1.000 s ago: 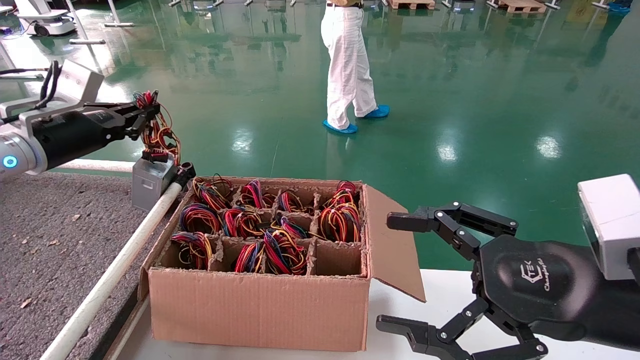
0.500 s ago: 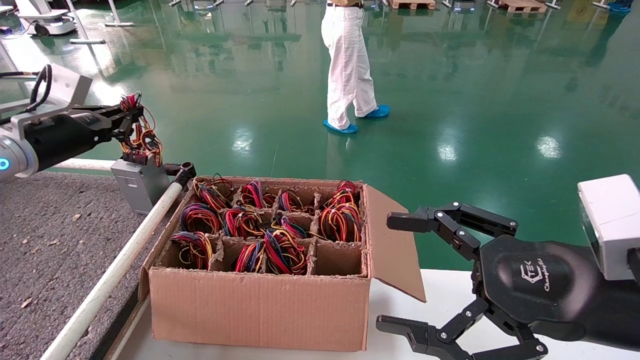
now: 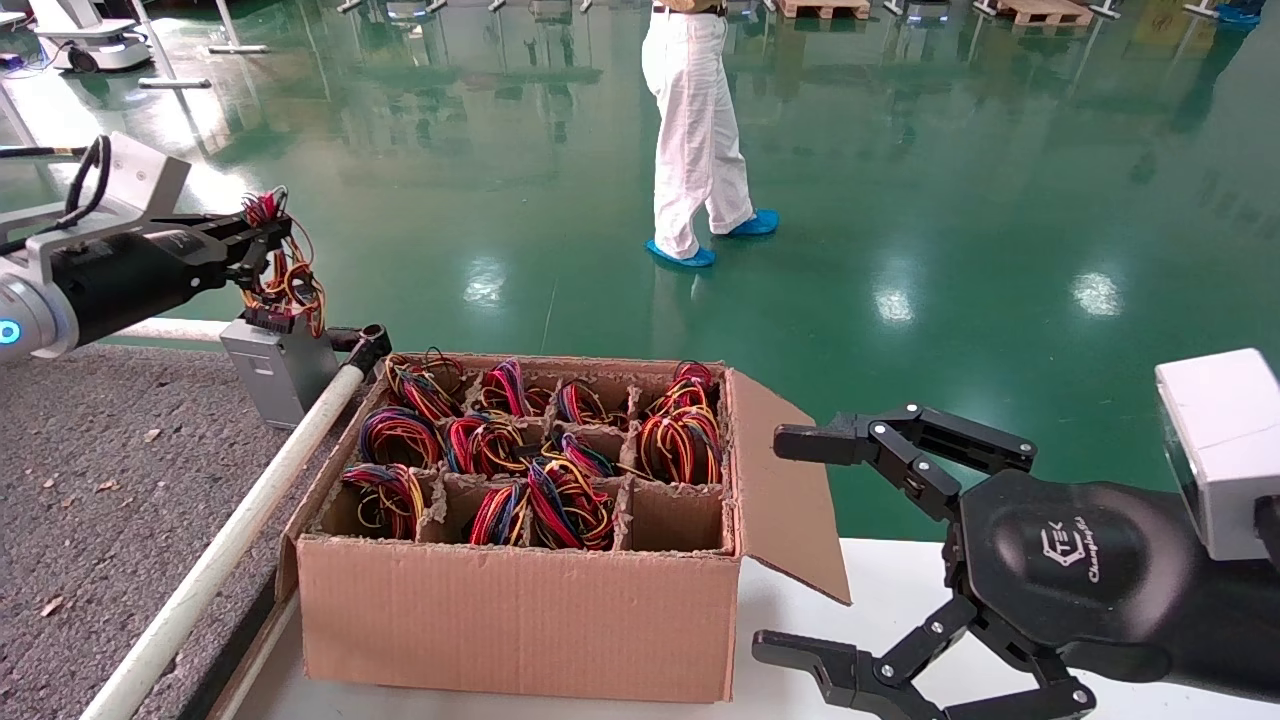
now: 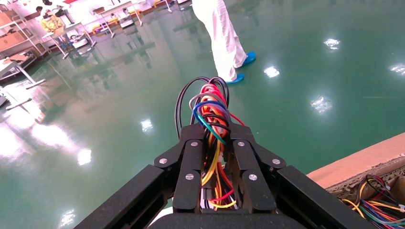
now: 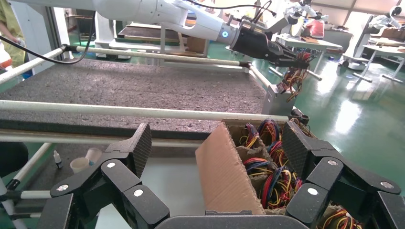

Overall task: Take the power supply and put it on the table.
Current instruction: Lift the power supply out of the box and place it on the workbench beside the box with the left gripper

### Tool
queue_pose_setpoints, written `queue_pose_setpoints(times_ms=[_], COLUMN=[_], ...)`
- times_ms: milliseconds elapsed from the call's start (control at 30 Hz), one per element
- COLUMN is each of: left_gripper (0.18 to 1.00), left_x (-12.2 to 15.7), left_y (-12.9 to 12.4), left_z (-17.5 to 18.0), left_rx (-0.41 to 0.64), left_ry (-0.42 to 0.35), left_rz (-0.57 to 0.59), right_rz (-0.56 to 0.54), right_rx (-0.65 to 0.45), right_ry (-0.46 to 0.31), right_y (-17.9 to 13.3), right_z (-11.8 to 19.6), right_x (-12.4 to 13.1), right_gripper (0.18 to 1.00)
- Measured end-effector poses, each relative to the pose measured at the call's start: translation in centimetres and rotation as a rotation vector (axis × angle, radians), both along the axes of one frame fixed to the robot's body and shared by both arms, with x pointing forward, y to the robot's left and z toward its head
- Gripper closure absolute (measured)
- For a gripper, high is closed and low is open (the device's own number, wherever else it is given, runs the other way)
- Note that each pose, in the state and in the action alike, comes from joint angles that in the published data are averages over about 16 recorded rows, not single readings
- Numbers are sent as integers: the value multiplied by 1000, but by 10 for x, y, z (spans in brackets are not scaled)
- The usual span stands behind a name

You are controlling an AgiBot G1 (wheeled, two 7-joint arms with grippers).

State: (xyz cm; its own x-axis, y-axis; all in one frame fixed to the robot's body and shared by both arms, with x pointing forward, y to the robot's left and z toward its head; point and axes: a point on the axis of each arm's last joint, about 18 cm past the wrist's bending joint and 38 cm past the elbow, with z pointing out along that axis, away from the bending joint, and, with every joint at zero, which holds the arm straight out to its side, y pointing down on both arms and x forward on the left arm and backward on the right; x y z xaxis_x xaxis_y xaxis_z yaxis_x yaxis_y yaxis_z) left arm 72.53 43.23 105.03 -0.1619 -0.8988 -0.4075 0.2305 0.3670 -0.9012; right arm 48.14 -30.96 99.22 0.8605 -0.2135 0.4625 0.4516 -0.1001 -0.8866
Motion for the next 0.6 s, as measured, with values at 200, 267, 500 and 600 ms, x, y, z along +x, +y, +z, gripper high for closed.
queue_pose_setpoints(times_ms=[200, 267, 500, 600], left_gripper=[916, 897, 805, 756], left_x=[0, 0, 0, 0], left_y=[0, 0, 0, 0], left_z=[0, 0, 0, 0], left_rx=[0, 0, -2, -2], left_ry=[0, 1, 2, 2], left_rz=[0, -1, -1, -2], right_rz=[0, 0, 0, 0], right_rx=[0, 0, 0, 0], right_ry=[0, 0, 0, 0], right_y=[0, 0, 0, 0], right_z=[0, 0, 0, 0], right_x=[0, 0, 0, 0], right_gripper=[178, 178, 178, 178])
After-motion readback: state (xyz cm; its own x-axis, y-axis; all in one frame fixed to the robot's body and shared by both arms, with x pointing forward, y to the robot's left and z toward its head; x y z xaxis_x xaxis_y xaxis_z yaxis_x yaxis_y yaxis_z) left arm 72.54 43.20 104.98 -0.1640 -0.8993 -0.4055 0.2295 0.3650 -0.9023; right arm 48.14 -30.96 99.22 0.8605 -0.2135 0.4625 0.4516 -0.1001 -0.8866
